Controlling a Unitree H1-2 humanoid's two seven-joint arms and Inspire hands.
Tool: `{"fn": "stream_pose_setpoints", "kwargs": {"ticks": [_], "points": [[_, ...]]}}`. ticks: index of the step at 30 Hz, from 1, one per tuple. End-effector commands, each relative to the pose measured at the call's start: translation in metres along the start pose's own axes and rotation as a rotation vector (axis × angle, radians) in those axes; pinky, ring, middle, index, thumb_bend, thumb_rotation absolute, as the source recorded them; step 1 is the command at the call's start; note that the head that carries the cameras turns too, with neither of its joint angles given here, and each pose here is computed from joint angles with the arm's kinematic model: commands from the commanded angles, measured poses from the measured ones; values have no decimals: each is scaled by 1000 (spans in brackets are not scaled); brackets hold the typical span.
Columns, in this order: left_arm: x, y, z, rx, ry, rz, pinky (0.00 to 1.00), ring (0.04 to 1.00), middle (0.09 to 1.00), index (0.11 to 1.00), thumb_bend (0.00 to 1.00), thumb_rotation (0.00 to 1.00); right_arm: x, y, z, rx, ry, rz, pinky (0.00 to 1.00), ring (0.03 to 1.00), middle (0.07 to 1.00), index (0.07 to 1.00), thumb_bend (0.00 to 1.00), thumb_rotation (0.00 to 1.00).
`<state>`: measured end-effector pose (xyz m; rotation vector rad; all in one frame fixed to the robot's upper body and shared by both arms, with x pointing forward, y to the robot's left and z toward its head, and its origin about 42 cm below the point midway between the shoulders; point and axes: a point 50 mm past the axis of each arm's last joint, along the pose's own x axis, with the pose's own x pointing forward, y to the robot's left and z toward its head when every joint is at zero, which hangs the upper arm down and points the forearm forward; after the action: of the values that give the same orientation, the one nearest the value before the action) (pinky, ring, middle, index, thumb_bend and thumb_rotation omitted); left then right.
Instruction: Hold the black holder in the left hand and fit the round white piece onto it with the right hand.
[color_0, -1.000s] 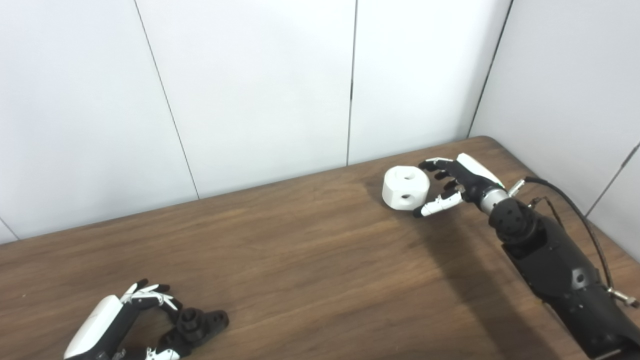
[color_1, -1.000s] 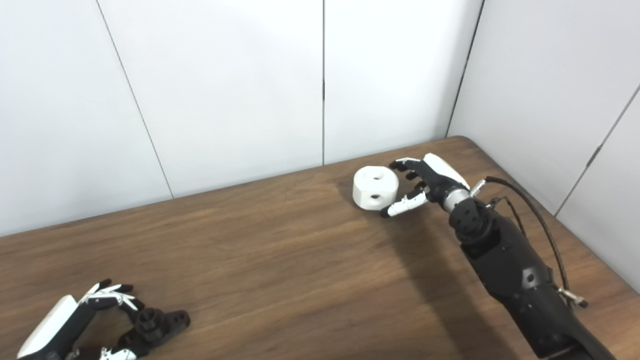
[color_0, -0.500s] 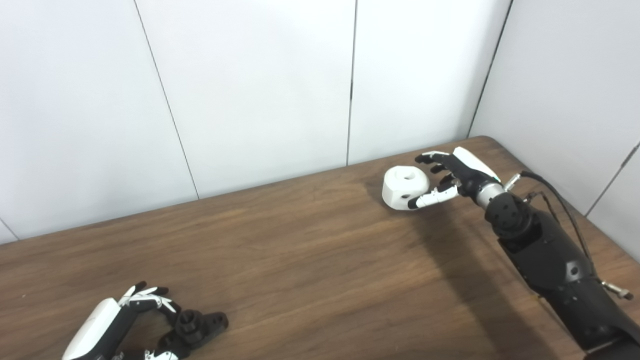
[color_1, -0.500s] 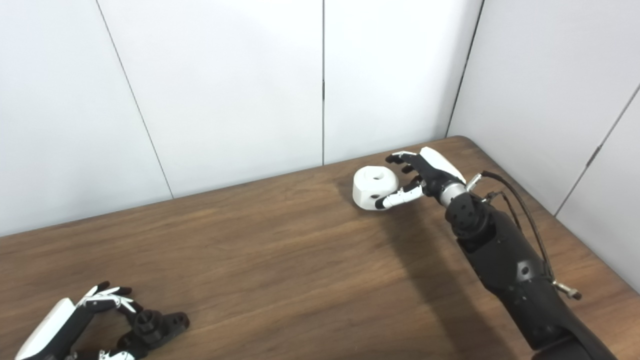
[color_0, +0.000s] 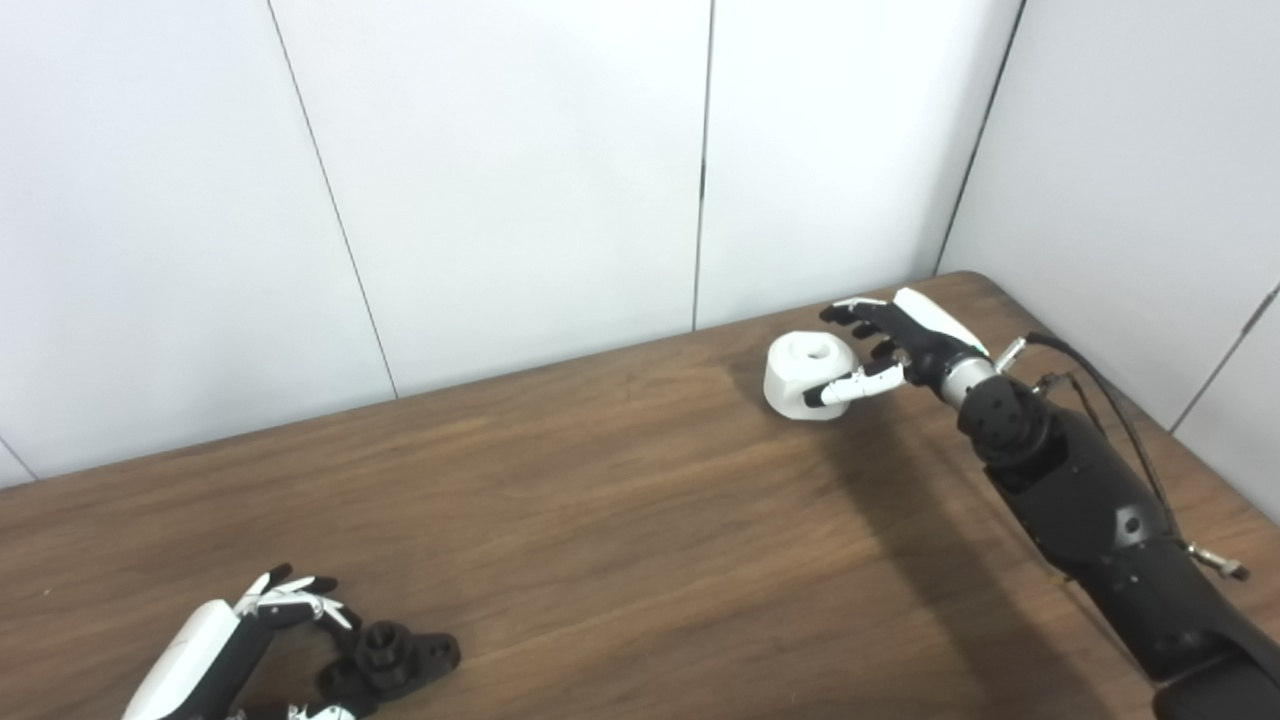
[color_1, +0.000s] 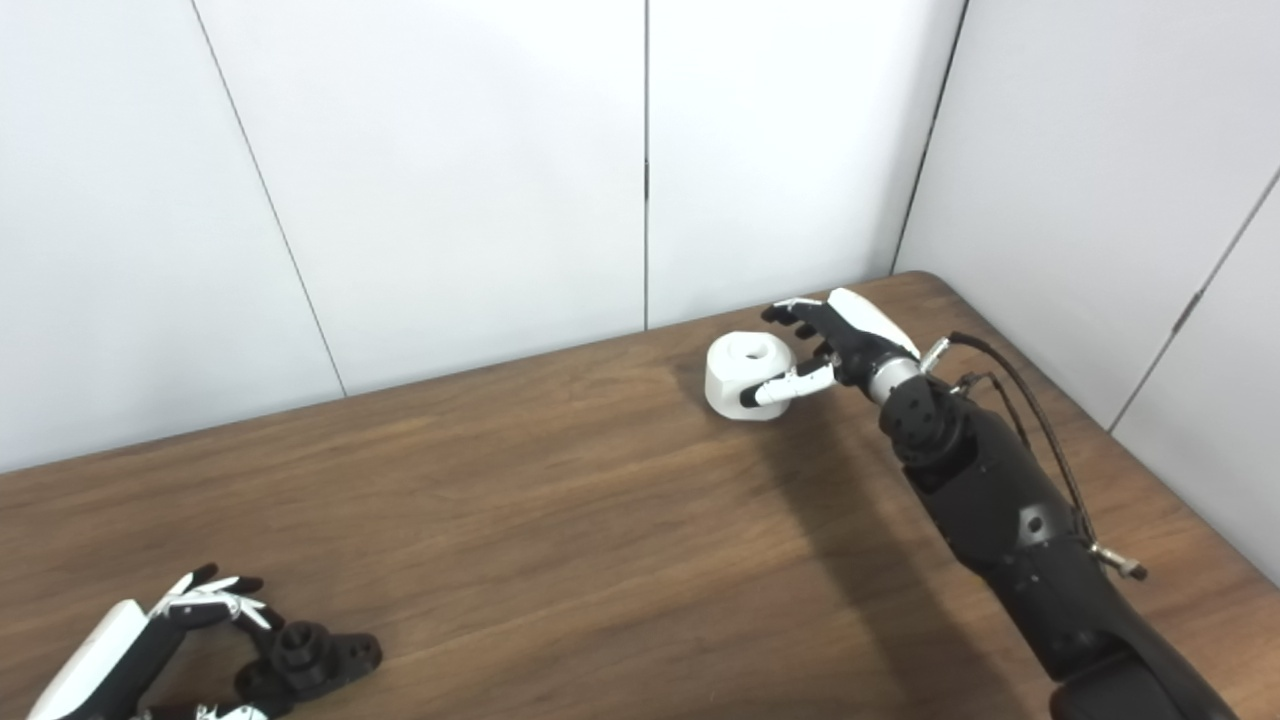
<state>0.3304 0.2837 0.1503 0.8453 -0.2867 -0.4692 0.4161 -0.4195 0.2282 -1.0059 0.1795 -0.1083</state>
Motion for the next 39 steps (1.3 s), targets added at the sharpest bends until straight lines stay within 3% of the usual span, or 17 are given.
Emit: {"fn": "stream_pose_setpoints", "kwargs": {"ticks": [1,17,25,28,34,39], "points": [[2,18,9,29,-43,42,1000,859,665,481,517,38,7,-30,20,-25,-60,-77,737,851,873,824,802,325],[5,27,12,22,-48,55,1000,862,662,481,516,38,7,-30,22,-33,-69,-67,780,893,913,799,828,251],[5,27,15,24,-48,64,1000,857,661,481,516,38,9,-27,20,-82,-53,-65,750,899,903,695,822,231],[6,27,16,27,-45,78,1000,850,662,481,517,38,8,-31,19,-86,-57,-72,774,907,903,696,831,236],[6,24,11,4,-27,109,1000,860,679,482,518,41,3,-41,15,-71,-96,-81,731,874,900,694,854,231],[3,22,3,-7,-14,131,1000,861,692,485,519,45,0,-44,12,-73,-87,-84,772,887,898,701,855,234]]}}
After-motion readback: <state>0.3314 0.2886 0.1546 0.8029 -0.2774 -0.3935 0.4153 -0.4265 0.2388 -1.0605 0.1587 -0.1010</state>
